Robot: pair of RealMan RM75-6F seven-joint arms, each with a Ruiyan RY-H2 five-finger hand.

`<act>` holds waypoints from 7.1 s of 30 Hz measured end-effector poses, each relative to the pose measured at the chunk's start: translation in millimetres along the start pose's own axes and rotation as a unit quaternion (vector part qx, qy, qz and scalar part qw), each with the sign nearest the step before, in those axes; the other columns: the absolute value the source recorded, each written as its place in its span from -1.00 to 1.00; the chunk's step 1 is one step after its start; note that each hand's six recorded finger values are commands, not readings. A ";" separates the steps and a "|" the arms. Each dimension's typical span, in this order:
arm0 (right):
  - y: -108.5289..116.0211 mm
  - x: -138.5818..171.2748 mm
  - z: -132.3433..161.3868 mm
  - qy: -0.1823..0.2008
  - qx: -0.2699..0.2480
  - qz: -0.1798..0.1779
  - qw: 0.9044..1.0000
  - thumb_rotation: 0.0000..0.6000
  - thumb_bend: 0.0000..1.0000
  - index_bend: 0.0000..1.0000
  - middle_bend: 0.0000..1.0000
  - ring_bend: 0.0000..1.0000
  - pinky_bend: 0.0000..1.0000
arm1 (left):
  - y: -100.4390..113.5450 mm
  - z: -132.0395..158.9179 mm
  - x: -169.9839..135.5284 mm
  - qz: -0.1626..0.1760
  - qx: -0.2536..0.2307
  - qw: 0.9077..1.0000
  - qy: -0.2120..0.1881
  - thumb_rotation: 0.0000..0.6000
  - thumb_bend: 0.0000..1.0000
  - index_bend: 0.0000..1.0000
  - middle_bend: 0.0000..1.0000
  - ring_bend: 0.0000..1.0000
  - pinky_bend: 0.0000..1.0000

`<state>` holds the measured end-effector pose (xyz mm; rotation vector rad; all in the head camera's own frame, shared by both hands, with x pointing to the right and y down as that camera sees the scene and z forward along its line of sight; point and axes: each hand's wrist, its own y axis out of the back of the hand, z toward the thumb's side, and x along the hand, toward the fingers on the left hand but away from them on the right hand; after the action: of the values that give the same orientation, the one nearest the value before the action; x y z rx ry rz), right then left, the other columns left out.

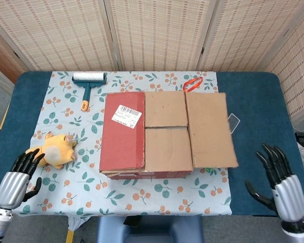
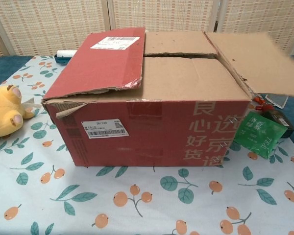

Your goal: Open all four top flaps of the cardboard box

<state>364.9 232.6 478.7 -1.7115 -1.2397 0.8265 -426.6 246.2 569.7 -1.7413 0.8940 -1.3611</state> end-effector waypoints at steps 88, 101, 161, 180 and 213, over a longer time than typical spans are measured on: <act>19.4 58.0 -36.6 -0.075 0.019 0.154 0.985 1.00 -0.17 -1.00 -1.00 -1.00 -1.00 | 5.2 260.8 120.0 -0.048 -0.029 0.981 -0.187 1.00 -0.02 -1.00 -1.00 -1.00 -1.00; 20.6 59.7 -37.0 -0.078 0.017 0.155 0.985 1.00 -0.17 -1.00 -1.00 -1.00 -1.00 | 0.7 259.9 138.5 -0.032 -0.010 0.984 -0.176 1.00 -0.02 -1.00 -1.00 -1.00 -1.00; -10.3 60.2 -32.5 -0.081 0.039 0.201 0.976 1.00 -0.17 -1.00 -1.00 -1.00 -1.00 | 96.6 162.4 99.5 0.128 0.157 0.979 0.041 1.00 -0.02 -1.00 -1.00 -1.00 -1.00; -46.3 -33.7 -13.2 -0.037 0.049 0.249 0.967 1.00 -0.17 -1.00 -1.00 -1.00 -1.00 | 82.9 56.2 109.8 0.034 -0.008 0.999 0.035 1.00 -0.03 -1.00 -1.00 -1.00 -1.00; -183.1 -276.1 93.3 0.074 0.128 0.338 0.929 1.00 -0.17 -1.00 -1.00 -1.00 -1.00 | 97.0 -3.8 111.6 0.034 0.001 0.999 0.013 1.00 -0.08 -1.00 -1.00 -1.00 -1.00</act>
<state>130.3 20.0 613.8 -1.9512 -0.3925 1.1682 -416.4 102.2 537.4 -1.6807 0.9563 -1.3421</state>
